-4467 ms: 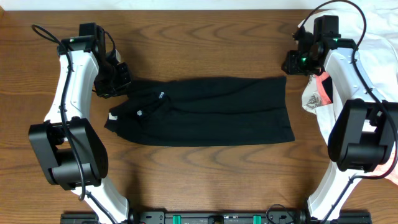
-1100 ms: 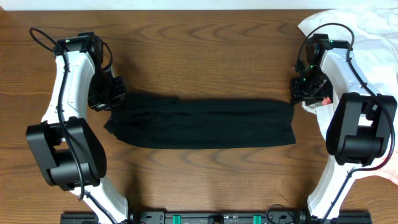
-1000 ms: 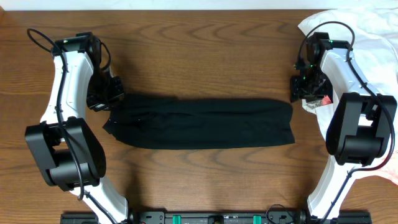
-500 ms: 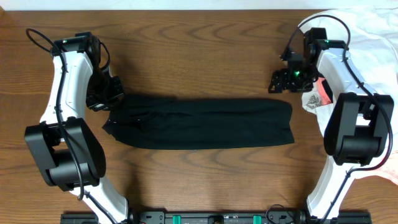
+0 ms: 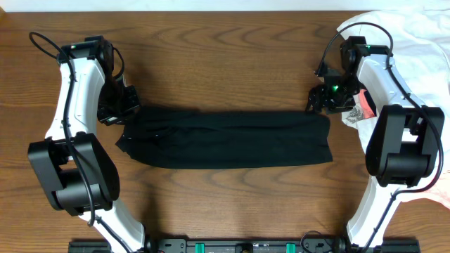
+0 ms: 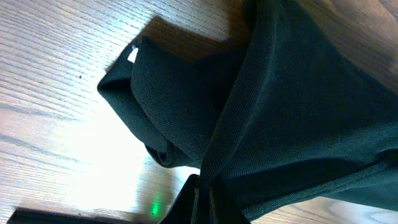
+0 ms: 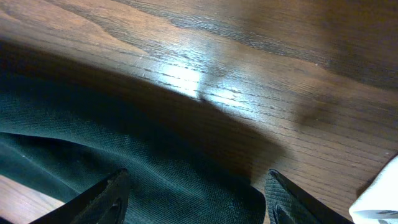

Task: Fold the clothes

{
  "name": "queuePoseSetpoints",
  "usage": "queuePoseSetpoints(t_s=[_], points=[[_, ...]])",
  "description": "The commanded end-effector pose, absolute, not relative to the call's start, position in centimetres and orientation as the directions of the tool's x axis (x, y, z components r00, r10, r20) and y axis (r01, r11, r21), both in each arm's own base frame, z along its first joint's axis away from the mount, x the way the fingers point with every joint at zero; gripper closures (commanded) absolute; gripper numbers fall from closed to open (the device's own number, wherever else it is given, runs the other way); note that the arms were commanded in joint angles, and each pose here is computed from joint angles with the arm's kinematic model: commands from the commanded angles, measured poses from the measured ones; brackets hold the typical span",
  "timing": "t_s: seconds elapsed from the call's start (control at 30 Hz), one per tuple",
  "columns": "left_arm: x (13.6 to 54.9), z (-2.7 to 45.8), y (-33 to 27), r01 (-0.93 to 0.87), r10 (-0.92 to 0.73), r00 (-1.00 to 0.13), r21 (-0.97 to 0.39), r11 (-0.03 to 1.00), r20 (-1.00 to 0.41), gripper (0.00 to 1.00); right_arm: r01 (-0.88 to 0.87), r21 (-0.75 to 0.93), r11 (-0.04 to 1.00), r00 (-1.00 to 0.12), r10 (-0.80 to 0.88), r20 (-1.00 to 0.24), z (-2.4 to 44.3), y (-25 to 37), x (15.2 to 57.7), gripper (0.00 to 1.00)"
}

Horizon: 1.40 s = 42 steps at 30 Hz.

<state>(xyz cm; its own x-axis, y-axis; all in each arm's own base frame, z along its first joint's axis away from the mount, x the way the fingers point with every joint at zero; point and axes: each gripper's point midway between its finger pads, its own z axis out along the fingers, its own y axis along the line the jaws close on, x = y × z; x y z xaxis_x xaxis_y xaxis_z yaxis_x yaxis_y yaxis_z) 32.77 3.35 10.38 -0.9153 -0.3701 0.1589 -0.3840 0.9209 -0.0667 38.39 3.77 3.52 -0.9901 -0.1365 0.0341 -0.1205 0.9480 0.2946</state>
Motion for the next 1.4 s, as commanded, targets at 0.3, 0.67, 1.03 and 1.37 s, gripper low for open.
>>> queuePoseSetpoints(t_s=[0.3, 0.67, 1.03, 1.37], points=[[32.5, 10.0, 3.9, -0.397, -0.385, -0.907, -0.043, 0.917, 0.170, 0.94, -0.174, 0.286, 0.942, -0.979, -0.196, 0.051, 1.7, 5.3, 37.2, 0.47], [32.5, 10.0, 3.9, -0.397, -0.385, -0.907, -0.043, 0.917, 0.170, 0.94, -0.178, 0.269, 0.947, -0.981, -0.194, 0.032, 1.6, 5.1, 37.8, 0.98], [34.0, 9.8, 3.9, -0.396, -0.387, -0.915, -0.069, 0.916, 0.114, 0.94, -0.068, 0.173, 0.983, -0.996, -0.056, -0.073, 1.6, 2.7, 41.3, 0.99], [37.8, 10.1, 2.4, -0.383, -0.392, -0.920, -0.220, 0.897, 0.003, 0.94, -0.103, 0.194, 0.976, -0.966, -0.051, -0.254, 4.6, 3.2, 46.2, 0.98]])
